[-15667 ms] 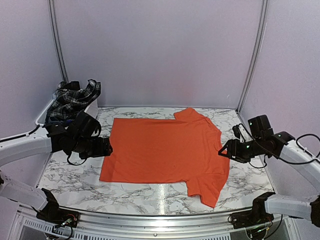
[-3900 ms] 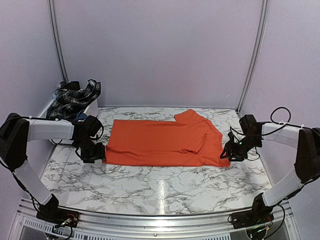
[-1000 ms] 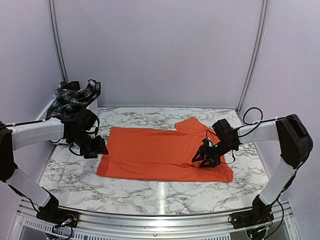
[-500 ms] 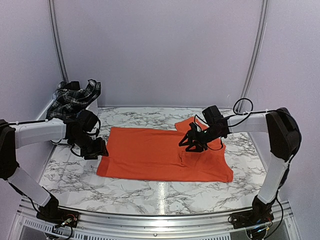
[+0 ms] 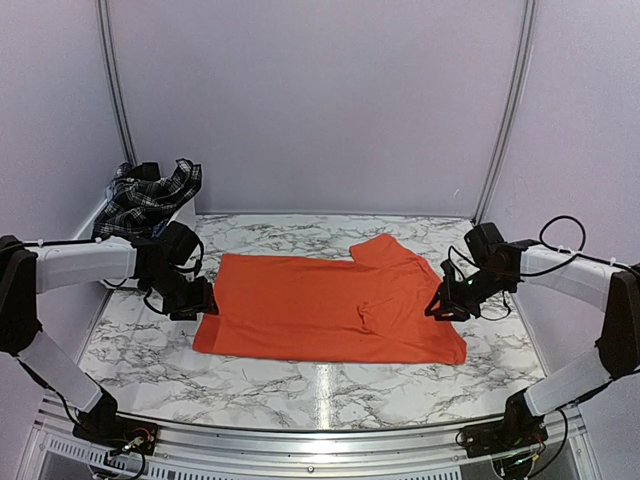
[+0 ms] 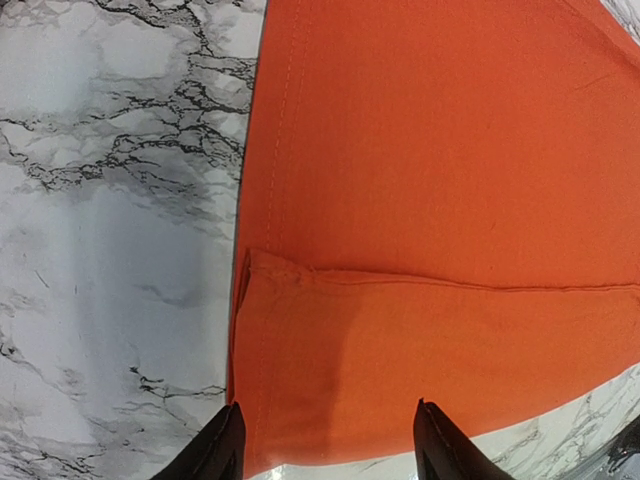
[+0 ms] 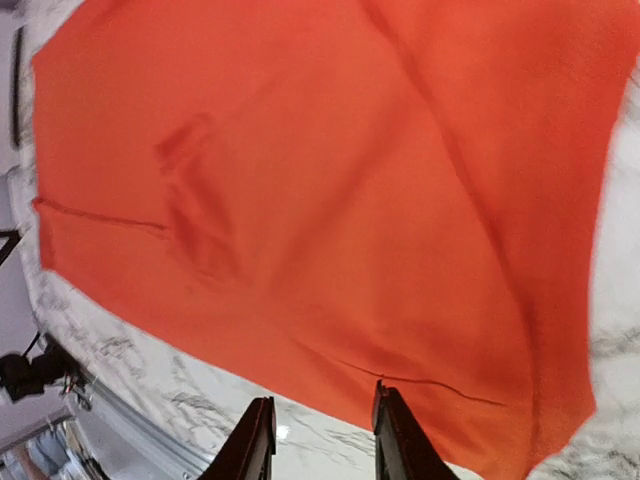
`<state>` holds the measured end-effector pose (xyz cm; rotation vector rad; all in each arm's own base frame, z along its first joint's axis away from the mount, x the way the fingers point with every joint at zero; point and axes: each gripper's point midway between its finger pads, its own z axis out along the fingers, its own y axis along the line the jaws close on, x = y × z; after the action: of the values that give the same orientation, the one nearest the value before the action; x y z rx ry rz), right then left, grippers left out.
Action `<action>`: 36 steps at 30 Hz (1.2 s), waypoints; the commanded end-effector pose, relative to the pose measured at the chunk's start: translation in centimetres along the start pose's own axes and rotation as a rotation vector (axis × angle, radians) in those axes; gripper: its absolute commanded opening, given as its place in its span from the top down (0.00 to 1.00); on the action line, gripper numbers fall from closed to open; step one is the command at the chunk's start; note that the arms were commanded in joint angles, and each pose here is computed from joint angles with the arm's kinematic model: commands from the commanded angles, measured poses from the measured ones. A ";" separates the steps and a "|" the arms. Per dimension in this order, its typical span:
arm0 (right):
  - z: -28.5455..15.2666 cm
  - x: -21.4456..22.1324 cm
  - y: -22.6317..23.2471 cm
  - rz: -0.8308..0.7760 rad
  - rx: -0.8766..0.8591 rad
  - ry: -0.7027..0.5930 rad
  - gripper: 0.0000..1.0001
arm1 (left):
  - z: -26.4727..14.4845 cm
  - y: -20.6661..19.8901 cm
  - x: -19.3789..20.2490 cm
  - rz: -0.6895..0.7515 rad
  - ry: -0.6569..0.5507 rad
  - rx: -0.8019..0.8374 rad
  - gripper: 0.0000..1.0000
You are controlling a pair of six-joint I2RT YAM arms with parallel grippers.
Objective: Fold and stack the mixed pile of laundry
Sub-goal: Move the 1/3-folded T-shirt to the center of the board.
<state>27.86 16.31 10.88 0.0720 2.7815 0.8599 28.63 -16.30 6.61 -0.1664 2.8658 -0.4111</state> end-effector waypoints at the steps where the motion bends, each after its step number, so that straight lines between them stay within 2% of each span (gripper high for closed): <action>1: -1.2 3.3 -6.6 0.054 0.262 0.071 0.73 | -0.1 -0.7 -0.6 0.025 -0.007 0.016 0.40; 5: -0.9 3.0 -7.7 0.070 0.295 0.064 0.75 | -0.1 -0.6 -0.7 0.032 -0.010 0.009 0.40; 11: -0.7 -1.1 -5.4 -0.002 0.221 -0.010 0.74 | 0.3 -1.3 -2.4 0.087 -0.025 -0.001 0.37; 18: 2.7 -2.3 -3.1 -0.064 0.125 0.047 0.75 | 2.4 -2.0 -3.9 0.146 -0.003 -0.018 0.43; 27: 5.4 0.5 -6.0 -0.037 0.184 0.147 0.76 | 5.3 0.8 0.6 0.127 0.107 -0.110 0.57; 36: 5.3 5.5 -7.7 -0.005 0.204 0.249 0.76 | 4.6 2.7 6.5 0.095 0.160 -0.149 0.60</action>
<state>27.28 14.04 2.53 -0.0016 2.9971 0.6385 27.81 -17.48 1.87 0.0207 2.9282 -0.2912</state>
